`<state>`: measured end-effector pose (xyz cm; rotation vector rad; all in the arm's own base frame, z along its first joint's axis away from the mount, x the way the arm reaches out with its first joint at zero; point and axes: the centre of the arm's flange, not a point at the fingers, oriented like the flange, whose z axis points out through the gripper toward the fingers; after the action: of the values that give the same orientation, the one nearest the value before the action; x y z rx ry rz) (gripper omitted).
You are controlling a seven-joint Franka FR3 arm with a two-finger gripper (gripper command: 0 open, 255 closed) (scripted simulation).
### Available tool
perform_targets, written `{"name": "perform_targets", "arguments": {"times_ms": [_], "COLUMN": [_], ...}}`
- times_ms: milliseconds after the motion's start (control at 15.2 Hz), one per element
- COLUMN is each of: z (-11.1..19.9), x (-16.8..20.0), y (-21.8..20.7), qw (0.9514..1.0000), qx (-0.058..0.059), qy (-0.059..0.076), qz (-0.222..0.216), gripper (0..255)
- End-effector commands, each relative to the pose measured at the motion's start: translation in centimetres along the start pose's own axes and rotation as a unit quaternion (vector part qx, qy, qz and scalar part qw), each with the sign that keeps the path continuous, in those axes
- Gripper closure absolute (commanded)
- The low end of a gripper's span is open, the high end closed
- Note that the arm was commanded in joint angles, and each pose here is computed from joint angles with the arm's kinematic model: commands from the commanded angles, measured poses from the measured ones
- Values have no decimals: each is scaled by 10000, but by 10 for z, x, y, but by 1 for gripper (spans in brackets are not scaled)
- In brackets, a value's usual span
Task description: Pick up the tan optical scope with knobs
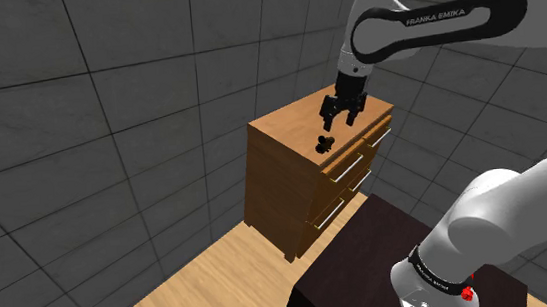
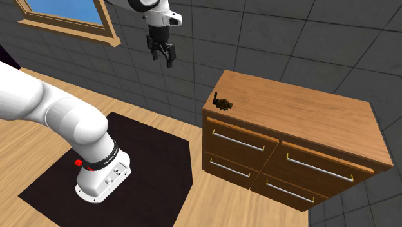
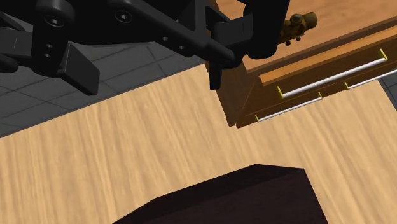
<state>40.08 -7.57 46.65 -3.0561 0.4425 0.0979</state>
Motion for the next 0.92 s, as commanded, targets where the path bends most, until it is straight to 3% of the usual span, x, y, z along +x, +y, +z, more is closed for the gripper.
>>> {"name": "perform_targets", "arguments": {"times_ms": [0,858], "z": [13,96], "x": [14,125], "y": [15,113], "qw": [9999,9947], "qx": [0,11], "qy": [19,101], "qz": [141,1022], "gripper": [0,0]}}
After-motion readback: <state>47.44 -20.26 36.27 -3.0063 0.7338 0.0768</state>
